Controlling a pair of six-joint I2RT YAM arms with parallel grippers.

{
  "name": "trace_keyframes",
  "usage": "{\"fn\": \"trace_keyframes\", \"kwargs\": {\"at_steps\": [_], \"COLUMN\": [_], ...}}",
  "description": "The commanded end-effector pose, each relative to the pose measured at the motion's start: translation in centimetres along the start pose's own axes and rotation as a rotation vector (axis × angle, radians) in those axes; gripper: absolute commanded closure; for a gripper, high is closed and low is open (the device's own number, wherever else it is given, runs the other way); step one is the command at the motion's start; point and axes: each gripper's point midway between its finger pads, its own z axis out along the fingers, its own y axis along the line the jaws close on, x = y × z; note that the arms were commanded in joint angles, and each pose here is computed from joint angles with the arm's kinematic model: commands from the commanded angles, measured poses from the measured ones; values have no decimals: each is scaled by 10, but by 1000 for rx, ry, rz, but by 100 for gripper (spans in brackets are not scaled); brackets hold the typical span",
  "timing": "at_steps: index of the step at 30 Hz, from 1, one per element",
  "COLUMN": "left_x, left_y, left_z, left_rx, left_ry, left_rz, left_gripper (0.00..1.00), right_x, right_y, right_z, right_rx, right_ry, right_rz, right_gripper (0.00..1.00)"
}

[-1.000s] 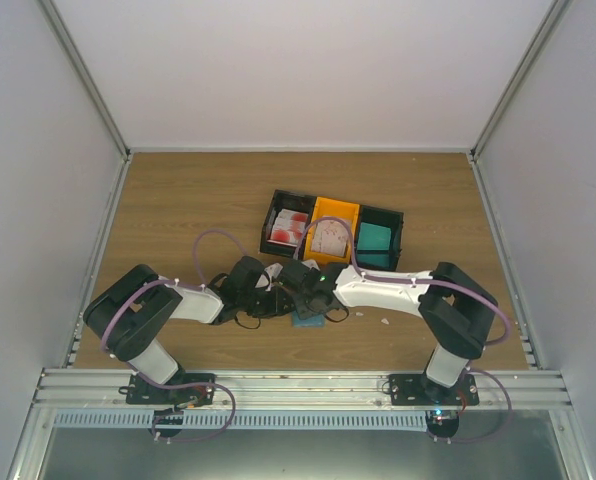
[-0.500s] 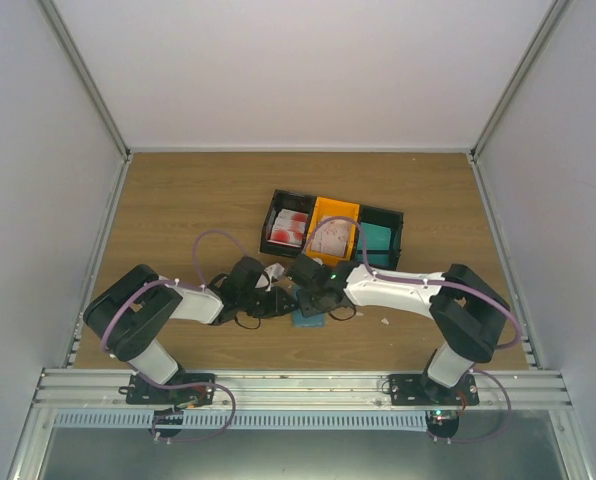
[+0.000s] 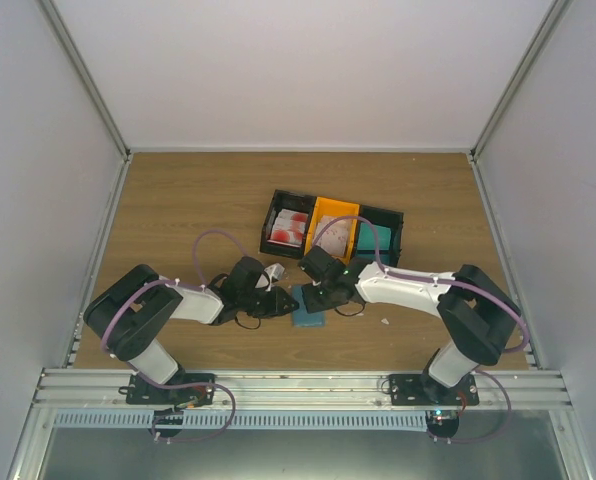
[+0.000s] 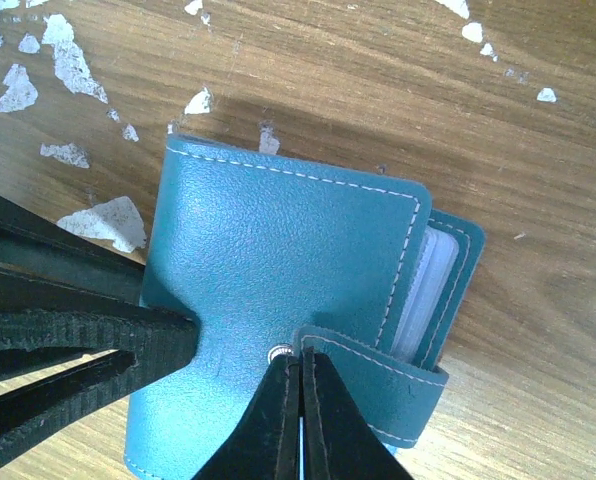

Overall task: Put the credit cards into the card holder
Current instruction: Close the card holder at the center of the board.

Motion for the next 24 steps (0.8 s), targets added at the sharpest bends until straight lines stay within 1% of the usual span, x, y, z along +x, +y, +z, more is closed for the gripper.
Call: {"fn": "trace_keyframes", "kwargs": {"at_steps": [1,14,20,24], "left_x": [12,13,13,13], "left_y": [13,14,14,14], "left_z": [4,4,4,5], "left_rx": [-31,-34,-34,-36], "left_ry": [33,33,34,36], "left_rz": [-13,-15,-14,-16], "left_gripper": [82,82,82,82], "right_x": [-1,3,8,11], "right_y": [7,16,10,13], "right_z": [2,1,7,9], "right_rx": [-56,-119,-87,-109], "right_ry": [-6,10,35,52], "right_rz": [-27,-63,-66,-76], "right_gripper": [99,99,100,99]}}
